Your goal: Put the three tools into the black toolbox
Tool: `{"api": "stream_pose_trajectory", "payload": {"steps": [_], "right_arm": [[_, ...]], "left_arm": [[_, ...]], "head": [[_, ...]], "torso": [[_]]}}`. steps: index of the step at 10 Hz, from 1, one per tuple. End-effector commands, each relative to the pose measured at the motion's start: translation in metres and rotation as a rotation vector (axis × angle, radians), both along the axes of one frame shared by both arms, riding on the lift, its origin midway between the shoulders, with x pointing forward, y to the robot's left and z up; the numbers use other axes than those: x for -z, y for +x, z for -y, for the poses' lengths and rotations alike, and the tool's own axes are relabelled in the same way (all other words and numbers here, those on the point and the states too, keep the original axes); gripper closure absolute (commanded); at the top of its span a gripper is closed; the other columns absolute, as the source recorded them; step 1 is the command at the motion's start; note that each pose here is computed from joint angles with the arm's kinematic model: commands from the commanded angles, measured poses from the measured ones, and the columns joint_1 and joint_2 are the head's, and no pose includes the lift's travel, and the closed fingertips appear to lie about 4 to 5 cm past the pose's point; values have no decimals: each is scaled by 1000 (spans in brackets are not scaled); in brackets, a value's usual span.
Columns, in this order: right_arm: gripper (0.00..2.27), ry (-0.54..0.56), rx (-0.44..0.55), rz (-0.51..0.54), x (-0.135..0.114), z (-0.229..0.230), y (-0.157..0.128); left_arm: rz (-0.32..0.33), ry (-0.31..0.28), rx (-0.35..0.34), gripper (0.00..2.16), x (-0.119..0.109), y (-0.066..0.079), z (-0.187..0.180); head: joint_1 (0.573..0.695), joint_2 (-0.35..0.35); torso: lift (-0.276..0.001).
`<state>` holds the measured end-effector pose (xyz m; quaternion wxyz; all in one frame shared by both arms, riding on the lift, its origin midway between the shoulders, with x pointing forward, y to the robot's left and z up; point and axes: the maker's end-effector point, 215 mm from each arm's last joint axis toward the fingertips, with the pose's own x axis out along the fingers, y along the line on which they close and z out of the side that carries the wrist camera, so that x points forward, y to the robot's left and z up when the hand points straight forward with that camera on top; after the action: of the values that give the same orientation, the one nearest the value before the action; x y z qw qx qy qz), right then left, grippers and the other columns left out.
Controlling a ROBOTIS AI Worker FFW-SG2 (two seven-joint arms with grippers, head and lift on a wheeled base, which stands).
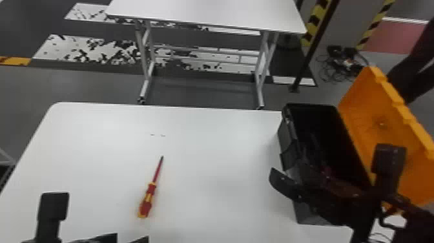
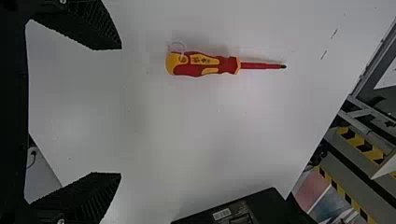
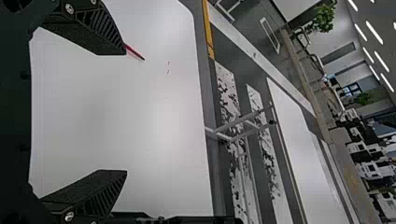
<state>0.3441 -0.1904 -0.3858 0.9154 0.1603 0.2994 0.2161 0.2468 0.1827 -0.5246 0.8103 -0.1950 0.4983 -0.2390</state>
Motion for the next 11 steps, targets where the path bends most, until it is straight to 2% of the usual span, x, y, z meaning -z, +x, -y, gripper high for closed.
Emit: {"api": "stream_pose_trajectory", "payload": {"steps": [1, 3, 5, 7, 8, 9, 10, 11], "right_arm": [[100, 27, -20, -19, 8, -21, -9], [100, -13, -57, -10, 34, -55, -8], [100, -65, -59, 11, 64, -62, -14], [100, -98, -59, 27, 78, -65, -21], [100, -111, -64, 19, 85, -68, -25], [100, -116, -72, 20, 87, -75, -27], [100, -116, -77, 23, 86, -79, -28], [100, -122, -81, 24, 86, -82, -29]], "left_arm": [[4, 18, -5, 33, 0, 1, -4], [6, 35, -37, 36, 4, 11, -18], [42, 44, -32, 36, 8, 33, -11], [63, 62, -27, 36, 12, 56, -6], [105, 80, -18, 36, 10, 76, -6], [119, 106, -8, 36, 11, 90, -4], [123, 139, 7, 36, 12, 101, -1], [91, 138, 10, 36, 14, 101, 5]], "head": [[695, -20], [695, 43], [695, 127], [695, 130], [695, 127], [695, 123], [695, 125], [695, 127]], "torso": [[-51], [-51], [-51], [-51], [-51], [-51], [-51], [-51]]}}
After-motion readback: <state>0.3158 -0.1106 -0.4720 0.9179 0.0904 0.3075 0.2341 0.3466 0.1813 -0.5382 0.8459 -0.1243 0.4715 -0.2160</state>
